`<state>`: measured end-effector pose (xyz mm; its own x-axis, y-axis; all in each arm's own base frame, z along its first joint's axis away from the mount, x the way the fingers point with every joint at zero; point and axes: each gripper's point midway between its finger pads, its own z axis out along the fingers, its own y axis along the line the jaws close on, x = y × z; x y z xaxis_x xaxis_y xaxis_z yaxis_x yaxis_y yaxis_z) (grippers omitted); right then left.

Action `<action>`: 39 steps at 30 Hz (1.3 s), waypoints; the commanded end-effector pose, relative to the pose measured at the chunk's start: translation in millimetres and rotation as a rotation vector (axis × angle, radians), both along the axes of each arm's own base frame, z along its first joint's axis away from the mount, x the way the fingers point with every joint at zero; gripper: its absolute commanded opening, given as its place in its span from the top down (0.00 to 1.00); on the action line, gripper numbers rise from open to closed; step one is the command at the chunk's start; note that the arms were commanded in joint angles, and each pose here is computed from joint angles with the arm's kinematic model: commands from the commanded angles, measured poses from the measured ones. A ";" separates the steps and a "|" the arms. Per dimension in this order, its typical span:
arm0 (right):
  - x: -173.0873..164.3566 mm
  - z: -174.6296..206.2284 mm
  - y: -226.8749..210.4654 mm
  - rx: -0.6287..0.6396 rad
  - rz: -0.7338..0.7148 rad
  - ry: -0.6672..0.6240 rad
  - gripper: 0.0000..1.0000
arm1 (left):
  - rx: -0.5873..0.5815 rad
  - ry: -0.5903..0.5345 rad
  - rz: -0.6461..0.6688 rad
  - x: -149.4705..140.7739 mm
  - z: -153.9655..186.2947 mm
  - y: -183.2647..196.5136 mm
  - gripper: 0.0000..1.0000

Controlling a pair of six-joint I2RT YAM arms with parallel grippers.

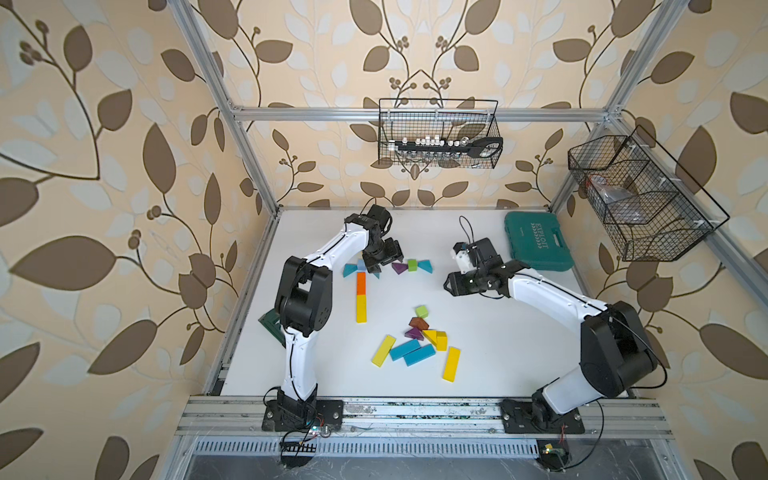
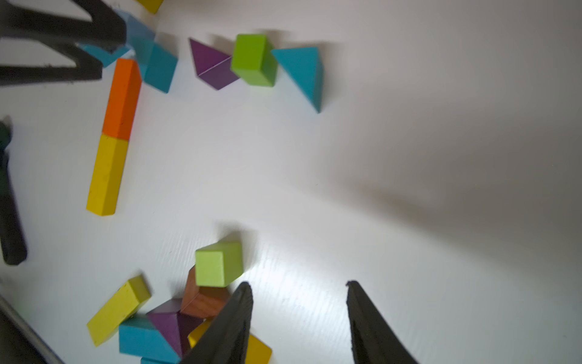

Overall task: Assemble a small pinwheel with building blocks
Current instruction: Adjust the building block at the center of the board, then pick up the building block from the center of the board.

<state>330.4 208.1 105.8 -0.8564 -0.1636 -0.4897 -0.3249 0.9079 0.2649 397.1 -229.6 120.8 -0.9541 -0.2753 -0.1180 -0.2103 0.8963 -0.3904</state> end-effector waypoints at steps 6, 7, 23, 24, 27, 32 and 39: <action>-82.6 -21.1 56.4 -0.151 0.205 0.017 0.54 | 0.142 -0.050 0.044 -88.9 28.6 69.3 0.01; -83.7 -26.8 56.8 -0.156 0.201 0.034 0.55 | 0.148 -0.046 0.052 -97.7 26.8 74.9 0.01; -95.6 -37.6 39.5 -0.282 0.239 0.095 0.48 | 0.208 -0.071 0.034 -124.2 22.0 102.3 0.01; -99.9 -38.6 40.5 -0.282 0.258 0.098 0.47 | 0.208 -0.069 0.030 -123.6 22.4 102.3 0.01; -104.3 -46.1 41.9 -0.312 0.288 0.104 0.46 | 0.225 -0.071 0.020 -120.5 24.1 104.4 0.01; -100.2 -55.9 46.4 -0.353 0.309 0.132 0.46 | 0.252 -0.072 0.019 -121.1 26.1 112.2 0.01; -102.4 -67.5 49.3 -0.391 0.349 0.154 0.46 | 0.266 -0.071 0.033 -123.7 23.4 121.4 0.01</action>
<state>226.1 250.7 35.6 -0.7960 -0.5662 -0.2138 -0.5812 0.8137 0.0088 274.2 -117.6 133.8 -0.9380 -0.2671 -0.2210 -0.2314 0.9571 -0.1745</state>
